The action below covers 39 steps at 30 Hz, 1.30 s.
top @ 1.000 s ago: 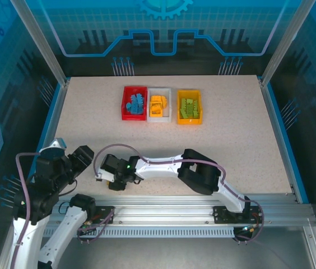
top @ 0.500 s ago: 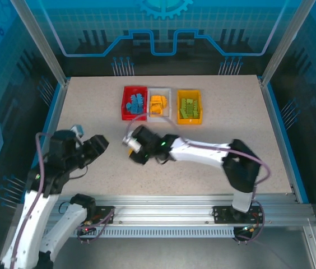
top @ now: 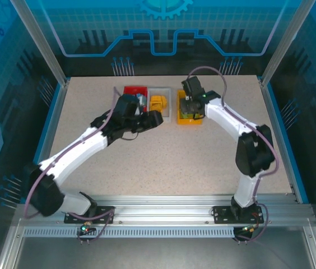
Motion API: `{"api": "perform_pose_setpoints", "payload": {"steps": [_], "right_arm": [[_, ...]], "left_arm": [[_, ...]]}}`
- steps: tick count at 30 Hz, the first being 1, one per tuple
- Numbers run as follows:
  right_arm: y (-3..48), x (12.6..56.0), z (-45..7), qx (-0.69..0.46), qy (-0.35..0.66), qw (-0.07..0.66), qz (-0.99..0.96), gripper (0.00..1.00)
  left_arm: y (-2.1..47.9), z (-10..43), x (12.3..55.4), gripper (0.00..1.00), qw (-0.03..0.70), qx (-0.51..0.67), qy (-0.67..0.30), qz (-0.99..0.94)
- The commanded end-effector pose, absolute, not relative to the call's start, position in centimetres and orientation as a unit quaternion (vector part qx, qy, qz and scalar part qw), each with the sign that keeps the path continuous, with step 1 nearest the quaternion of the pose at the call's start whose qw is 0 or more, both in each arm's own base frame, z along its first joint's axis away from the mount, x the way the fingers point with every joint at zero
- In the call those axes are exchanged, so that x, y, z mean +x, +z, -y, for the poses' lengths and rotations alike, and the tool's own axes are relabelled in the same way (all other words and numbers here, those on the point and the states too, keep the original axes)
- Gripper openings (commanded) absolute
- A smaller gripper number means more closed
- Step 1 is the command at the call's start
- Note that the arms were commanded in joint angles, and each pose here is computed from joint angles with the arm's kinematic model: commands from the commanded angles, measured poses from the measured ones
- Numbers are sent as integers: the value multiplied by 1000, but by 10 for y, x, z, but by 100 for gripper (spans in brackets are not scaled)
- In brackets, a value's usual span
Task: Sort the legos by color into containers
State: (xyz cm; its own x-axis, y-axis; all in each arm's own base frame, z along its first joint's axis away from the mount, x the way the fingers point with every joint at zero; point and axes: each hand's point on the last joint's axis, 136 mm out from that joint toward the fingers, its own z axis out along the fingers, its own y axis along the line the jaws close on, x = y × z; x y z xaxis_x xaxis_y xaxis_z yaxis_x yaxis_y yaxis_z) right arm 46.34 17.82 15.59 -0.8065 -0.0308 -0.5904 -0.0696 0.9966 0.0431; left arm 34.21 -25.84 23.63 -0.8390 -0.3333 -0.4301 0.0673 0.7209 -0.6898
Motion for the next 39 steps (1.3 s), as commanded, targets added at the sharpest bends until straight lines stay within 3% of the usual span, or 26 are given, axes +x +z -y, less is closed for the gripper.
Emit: {"api": "perform_pose_setpoints", "payload": {"steps": [1,9,18,23,25,33,39], "right_arm": [[132,480,-157,15,-8,256,-967,17],[102,531,-145,28,-12,235,-971,22],[111,531,-150,17,-3,233,-972,41],[127,529,-152,18,7,258,-966,25],[127,529,-152,19,4,256,-966,23],[113,534,-163,-10,9,243,-970,54],[90,546,-164,-21,3,211,-977,51]], "left_arm": [[257,289,369,60,304,-35,-395,-866],[242,314,396,60,297,-31,-400,-867],[235,314,393,61,292,-32,-398,-869],[240,311,389,60,296,-31,-398,-868],[242,309,387,60,298,-30,-396,-868],[242,299,376,60,299,-30,-389,-871],[239,297,371,60,296,-31,-388,-872]]}}
